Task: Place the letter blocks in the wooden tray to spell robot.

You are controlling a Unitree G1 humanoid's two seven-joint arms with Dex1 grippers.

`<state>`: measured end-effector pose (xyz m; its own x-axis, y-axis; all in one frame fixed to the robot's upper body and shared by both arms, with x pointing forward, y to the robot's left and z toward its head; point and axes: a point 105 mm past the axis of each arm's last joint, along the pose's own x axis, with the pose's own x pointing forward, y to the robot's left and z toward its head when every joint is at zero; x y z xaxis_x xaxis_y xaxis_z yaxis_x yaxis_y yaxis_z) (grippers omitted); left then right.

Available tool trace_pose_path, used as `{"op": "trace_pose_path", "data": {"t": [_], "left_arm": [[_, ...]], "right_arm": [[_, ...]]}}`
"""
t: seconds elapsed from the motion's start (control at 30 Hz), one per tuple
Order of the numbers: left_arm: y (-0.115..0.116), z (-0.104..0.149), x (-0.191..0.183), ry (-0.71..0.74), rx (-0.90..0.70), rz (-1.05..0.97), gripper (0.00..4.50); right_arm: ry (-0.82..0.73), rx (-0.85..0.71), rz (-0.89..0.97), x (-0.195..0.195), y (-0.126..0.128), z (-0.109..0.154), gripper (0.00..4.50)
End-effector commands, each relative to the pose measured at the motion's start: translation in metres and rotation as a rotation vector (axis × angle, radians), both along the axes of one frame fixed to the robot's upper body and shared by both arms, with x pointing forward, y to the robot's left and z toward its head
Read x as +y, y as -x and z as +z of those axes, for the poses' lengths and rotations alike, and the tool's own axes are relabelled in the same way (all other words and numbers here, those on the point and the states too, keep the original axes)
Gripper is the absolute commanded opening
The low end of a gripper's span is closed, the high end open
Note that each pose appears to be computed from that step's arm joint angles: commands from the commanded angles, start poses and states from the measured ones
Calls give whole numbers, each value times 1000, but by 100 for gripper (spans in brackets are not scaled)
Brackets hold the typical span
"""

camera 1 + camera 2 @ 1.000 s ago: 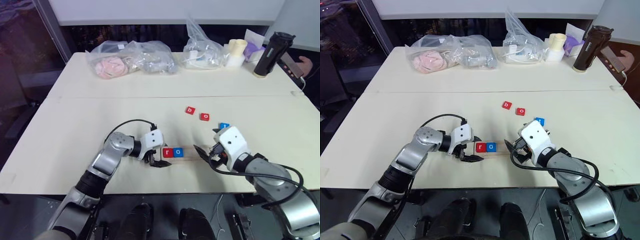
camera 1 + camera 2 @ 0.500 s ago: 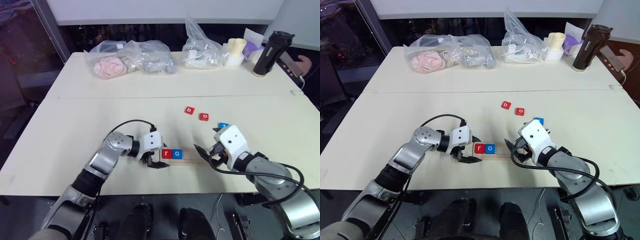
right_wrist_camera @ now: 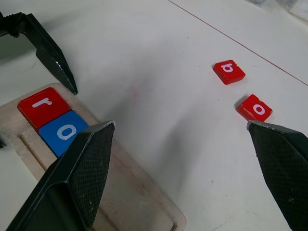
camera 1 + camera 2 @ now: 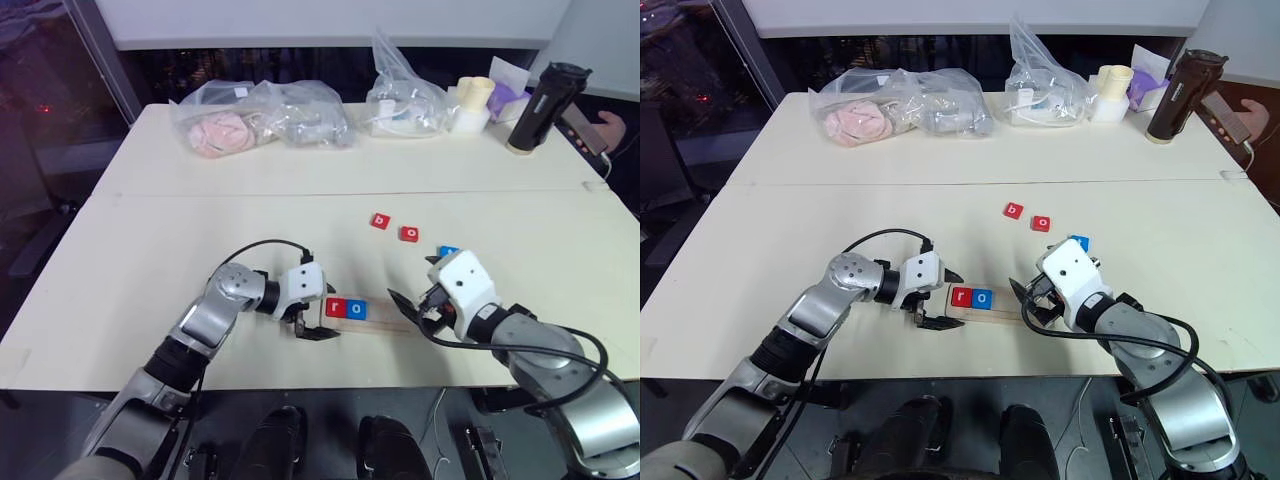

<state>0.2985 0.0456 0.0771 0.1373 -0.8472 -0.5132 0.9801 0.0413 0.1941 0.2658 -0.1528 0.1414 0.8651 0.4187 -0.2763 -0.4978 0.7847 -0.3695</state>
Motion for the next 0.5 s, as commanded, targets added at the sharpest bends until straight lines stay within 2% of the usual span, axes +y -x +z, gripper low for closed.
{"op": "trace_pose_path", "data": {"t": [0.03,0.3,0.5], "left_arm": [[6,-17,16,-63,36,11,445],[17,-12,60,-122,55,22,445],[15,0,92,-149,35,77,445]], "right_arm": [[7,-42,1,-2,-2,10,450],[2,-50,16,0,-6,13,450],[-8,-69,49,6,-14,21,450]]}}
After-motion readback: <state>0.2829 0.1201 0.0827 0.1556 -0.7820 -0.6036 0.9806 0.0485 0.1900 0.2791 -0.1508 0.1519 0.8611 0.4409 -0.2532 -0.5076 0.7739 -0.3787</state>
